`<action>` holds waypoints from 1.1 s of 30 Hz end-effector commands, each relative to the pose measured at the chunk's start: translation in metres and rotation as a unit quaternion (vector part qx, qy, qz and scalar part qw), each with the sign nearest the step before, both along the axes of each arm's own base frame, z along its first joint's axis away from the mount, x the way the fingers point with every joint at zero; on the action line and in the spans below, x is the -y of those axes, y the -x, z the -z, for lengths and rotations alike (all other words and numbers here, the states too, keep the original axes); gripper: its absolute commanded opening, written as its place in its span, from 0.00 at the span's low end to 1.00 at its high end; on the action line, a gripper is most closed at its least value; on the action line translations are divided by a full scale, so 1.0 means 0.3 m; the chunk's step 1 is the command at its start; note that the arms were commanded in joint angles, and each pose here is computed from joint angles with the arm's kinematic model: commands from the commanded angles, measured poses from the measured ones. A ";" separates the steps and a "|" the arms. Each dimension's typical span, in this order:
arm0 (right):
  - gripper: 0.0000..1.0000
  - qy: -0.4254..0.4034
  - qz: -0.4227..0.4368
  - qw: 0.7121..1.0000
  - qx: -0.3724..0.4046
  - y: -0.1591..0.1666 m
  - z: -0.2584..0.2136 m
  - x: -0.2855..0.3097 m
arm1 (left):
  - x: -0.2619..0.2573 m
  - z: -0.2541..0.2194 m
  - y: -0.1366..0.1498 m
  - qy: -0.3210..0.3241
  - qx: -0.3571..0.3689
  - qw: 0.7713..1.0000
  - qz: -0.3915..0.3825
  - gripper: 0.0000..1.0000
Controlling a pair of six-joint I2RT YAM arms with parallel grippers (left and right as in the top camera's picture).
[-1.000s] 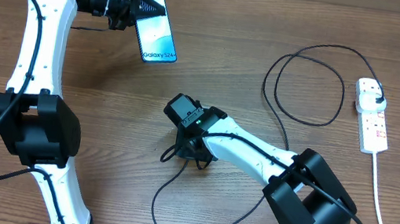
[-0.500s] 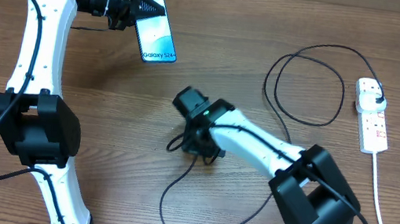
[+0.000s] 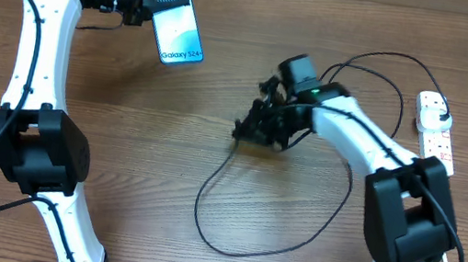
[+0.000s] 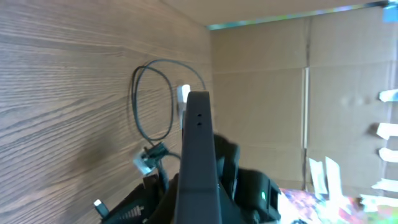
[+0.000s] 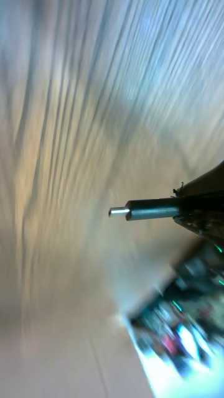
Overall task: Plug charger to phone and switch on socket
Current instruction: 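Lift the connector toward the phone's bottom port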
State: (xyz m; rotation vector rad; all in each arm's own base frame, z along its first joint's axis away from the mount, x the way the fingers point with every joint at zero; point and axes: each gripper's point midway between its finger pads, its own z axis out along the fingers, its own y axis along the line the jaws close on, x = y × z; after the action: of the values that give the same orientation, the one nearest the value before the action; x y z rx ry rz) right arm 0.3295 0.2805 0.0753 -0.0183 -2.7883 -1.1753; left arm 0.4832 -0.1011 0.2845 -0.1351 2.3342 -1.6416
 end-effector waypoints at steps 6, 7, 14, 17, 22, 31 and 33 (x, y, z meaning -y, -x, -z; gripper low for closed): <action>0.04 -0.329 -0.135 0.932 0.072 0.029 -0.426 -0.105 | 0.007 -0.149 0.020 0.099 0.042 0.993 0.045 0.04; 0.04 -0.346 -0.146 0.923 0.079 0.032 -0.449 -0.107 | 0.007 -0.157 0.017 0.104 0.041 0.993 0.045 0.04; 0.04 -0.371 -0.157 0.911 0.087 0.013 -0.509 -0.122 | 0.006 -0.176 0.003 0.115 0.026 0.992 0.042 0.04; 0.04 -0.379 -0.162 0.907 0.090 0.006 -0.531 -0.126 | 0.005 -0.179 -0.001 0.115 0.025 0.992 0.041 0.04; 0.04 -0.383 -0.160 0.906 0.089 -0.009 -0.560 -0.132 | 0.004 -0.188 -0.011 0.114 0.036 0.992 0.041 0.04; 0.04 -0.386 -0.156 0.905 0.088 -0.025 -0.595 -0.140 | -0.001 -0.217 -0.039 0.109 0.070 0.991 0.041 0.04; 0.04 -0.387 -0.157 0.904 0.091 -0.029 -0.603 -0.142 | -0.001 -0.223 -0.044 0.108 0.075 0.990 0.041 0.03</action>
State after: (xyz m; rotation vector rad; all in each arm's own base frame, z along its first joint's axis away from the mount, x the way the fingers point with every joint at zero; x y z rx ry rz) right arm 0.3447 0.3231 0.2279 0.5682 -2.1453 -2.1349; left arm 0.5004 -0.1010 0.3412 0.0364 2.0854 -1.8253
